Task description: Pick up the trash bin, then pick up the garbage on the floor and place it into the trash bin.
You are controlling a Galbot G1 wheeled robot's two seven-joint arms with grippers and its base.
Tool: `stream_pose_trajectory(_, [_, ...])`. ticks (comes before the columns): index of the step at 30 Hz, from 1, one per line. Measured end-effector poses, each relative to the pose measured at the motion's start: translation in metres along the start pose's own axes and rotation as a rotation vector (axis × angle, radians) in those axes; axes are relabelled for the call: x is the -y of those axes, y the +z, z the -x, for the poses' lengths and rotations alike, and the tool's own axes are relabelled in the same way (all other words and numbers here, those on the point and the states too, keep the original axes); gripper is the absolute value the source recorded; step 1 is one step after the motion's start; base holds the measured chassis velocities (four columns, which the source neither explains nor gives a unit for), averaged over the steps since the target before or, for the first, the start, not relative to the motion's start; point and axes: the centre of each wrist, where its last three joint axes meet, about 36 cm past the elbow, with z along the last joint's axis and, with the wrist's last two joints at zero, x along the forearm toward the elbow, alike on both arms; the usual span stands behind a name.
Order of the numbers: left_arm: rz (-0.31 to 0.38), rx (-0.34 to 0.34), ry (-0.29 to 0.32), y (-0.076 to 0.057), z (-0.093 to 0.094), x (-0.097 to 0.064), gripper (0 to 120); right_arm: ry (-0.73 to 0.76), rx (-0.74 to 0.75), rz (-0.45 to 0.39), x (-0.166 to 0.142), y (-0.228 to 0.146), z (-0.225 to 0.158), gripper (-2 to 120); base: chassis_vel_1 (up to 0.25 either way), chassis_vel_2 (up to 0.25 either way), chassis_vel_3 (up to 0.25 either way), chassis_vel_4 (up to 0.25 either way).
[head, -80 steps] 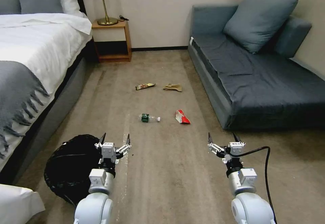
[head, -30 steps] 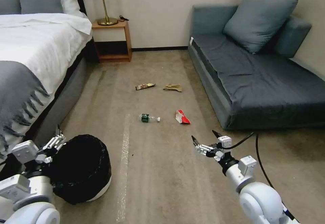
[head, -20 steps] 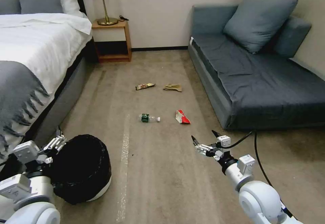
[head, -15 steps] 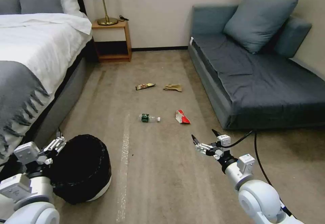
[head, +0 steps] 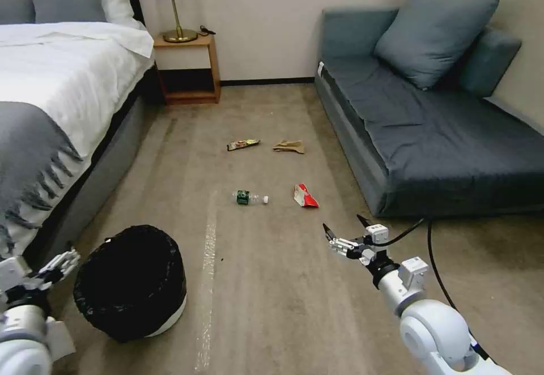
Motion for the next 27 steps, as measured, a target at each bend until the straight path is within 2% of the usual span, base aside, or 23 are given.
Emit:
stream_pose_trajectory(2, [-0.009,-0.084,0.021,-0.003,0.002,-0.002,100,-0.002,0.001,0.001,-0.001,0.001,0.000,100,0.000,0.000,0.000,0.000])
stream_pose_trajectory(3, [-0.009,-0.084,0.021,-0.003,0.002,-0.002,100,-0.002,0.001,0.001,-0.001,0.001,0.000,100,0.000,0.000,0.000,0.000])
stream_pose_trajectory(4, [-0.014,-0.136,0.036,-0.004,0.003,-0.003,100,-0.003,0.001,0.002,-0.001,0.001,-0.001,100,0.000,0.000,0.000,0.000])
stream_pose_trajectory(7, [-0.021,-0.196,0.041,0.002,0.010,-0.003,100,0.001,0.004,0.003,-0.001,0.002,-0.001,100,0.000,0.000,0.000,0.000])
stream_pose_trajectory(15, [-0.040,-0.264,0.028,0.018,0.027,-0.003,100,0.013,0.011,-0.002,0.004,0.001,-0.003,100,0.000,0.000,0.000,0.000])
stream_pose_trajectory(19, [-0.053,-0.300,0.041,0.025,0.035,0.000,100,0.015,0.013,-0.002,0.005,0.000,-0.003,100,0.000,0.000,0.000,0.000])
stream_pose_trajectory(27, [-0.085,-0.359,0.067,0.039,0.055,0.014,100,0.009,0.014,0.004,0.002,0.000,-0.003,100,0.000,0.000,0.000,0.000])
